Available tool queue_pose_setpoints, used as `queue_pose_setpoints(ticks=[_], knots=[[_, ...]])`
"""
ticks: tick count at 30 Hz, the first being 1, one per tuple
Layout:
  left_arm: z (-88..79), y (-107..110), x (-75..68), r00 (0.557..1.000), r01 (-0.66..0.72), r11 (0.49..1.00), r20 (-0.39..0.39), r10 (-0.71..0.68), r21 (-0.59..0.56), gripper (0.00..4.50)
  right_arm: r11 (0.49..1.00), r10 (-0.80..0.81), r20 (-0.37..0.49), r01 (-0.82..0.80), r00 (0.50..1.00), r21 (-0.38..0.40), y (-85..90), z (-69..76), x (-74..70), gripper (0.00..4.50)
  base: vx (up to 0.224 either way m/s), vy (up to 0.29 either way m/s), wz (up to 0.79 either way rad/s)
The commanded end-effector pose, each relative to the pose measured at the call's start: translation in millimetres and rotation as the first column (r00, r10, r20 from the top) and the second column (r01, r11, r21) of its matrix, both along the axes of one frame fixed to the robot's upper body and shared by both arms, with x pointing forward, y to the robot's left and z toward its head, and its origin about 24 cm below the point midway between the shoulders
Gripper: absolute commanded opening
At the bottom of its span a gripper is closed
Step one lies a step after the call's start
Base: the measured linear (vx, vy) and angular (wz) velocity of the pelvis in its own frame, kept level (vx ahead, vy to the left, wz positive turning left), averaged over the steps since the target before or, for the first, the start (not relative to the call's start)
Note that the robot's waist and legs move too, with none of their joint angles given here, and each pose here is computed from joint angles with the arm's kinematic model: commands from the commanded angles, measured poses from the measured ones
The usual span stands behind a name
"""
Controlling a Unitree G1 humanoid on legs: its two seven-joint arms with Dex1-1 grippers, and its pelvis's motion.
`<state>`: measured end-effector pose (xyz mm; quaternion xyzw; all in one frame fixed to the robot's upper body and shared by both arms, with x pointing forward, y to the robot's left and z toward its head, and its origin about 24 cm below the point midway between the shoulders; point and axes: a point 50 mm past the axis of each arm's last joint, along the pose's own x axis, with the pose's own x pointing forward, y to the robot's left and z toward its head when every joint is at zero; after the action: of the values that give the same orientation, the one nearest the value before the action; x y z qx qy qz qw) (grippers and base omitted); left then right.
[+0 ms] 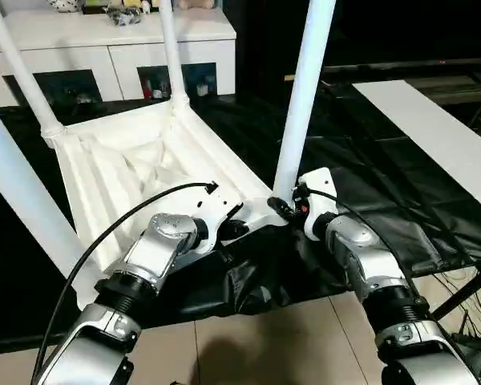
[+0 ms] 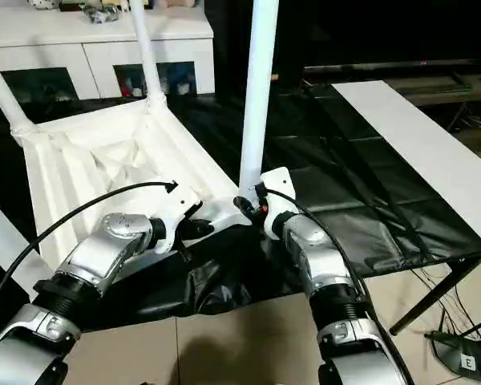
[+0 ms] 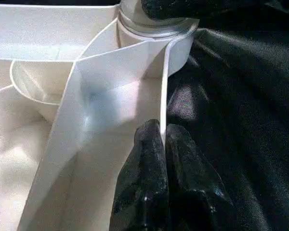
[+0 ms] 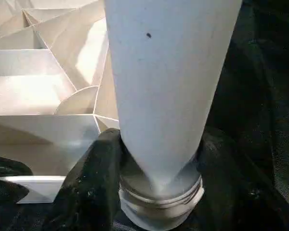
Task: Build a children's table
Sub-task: Rotate leg to tighten
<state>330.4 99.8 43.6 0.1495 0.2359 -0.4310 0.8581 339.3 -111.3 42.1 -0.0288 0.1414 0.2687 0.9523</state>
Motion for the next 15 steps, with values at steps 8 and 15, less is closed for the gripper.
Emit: queue_pose_setpoints(ticks=[8, 15], knots=[[-3.9, 19, -5.3, 0.996, 0.088, 0.993, 0.008, -0.089, 0.076, 0.0, 0.971, 0.239, -0.047, -0.24, 0.97, -0.017, -7.1, 0.4, -17.5, 2.95, 0.0, 0.0, 0.0], [-4.5, 29, -31.6, 0.914, 0.406, 0.912, -0.043, -0.404, 0.062, 0.0, 0.856, 0.492, -0.115, -0.503, 0.863, -0.117, -58.6, 2.5, -46.0, 2.95, 0.0, 0.0, 0.0]])
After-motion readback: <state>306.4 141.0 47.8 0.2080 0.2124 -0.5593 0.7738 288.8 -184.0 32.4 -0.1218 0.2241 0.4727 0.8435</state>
